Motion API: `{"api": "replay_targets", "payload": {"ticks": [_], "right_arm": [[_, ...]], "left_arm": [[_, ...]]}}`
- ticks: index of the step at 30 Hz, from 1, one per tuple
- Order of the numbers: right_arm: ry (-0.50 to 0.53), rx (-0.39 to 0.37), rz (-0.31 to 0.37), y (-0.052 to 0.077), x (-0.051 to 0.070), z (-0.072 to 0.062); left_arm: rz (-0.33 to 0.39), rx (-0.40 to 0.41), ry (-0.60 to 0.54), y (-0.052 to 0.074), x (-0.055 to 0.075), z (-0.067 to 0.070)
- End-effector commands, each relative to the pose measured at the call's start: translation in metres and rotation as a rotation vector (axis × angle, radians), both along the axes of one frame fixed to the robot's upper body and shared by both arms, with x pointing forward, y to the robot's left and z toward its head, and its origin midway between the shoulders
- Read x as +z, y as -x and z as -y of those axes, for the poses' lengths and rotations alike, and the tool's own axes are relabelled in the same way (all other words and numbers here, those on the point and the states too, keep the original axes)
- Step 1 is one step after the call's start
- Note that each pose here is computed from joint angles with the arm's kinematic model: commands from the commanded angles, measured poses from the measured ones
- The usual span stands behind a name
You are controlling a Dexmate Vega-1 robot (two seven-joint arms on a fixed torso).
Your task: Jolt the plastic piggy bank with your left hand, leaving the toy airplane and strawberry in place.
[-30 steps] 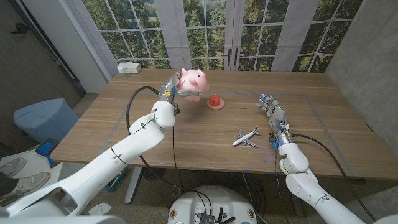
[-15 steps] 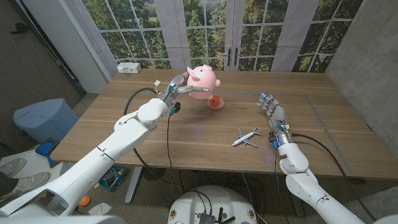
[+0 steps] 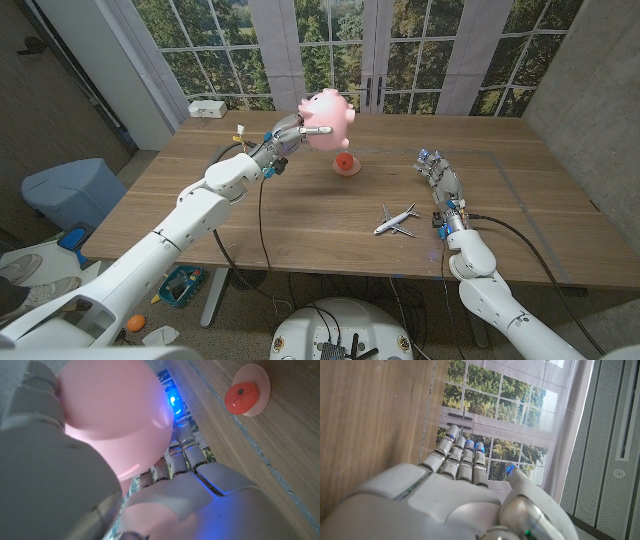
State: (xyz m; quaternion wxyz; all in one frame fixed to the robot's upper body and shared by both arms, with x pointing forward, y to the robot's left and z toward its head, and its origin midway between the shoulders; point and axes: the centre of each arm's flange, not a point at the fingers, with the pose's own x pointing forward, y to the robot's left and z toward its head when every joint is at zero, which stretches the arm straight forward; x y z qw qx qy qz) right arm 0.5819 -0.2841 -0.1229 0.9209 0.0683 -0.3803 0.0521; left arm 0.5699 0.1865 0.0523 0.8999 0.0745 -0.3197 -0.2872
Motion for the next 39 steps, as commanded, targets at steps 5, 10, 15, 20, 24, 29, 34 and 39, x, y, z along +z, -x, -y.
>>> {"api": "replay_targets", "payload": {"ticks": [5,10,15,20,24,29,34,39], "right_arm": [[-0.003,0.001,-0.003,-0.004,0.000,0.000],[-0.004,0.001,-0.004,-0.005,0.001,0.000],[-0.005,0.001,-0.005,-0.006,0.001,0.000],[-0.004,0.001,-0.008,-0.007,0.001,0.000],[-0.002,0.004,-0.008,-0.008,0.002,-0.001],[-0.001,0.006,-0.009,-0.009,0.003,-0.001],[0.000,0.007,-0.010,-0.010,0.003,-0.002],[-0.002,0.006,-0.010,-0.011,0.003,-0.001]], "left_arm": [[-0.016,-0.068,0.030,-0.007,0.003,-0.007],[-0.014,-0.003,0.004,-0.007,0.003,-0.007],[-0.005,0.114,-0.048,-0.004,0.004,-0.007],[0.025,0.287,-0.124,0.003,0.006,-0.004],[0.054,0.434,-0.198,0.010,0.008,0.001],[0.088,0.662,-0.308,0.018,0.009,0.009],[0.119,0.801,-0.361,0.022,0.009,0.015],[0.143,0.928,-0.355,0.024,0.007,0.018]]}}
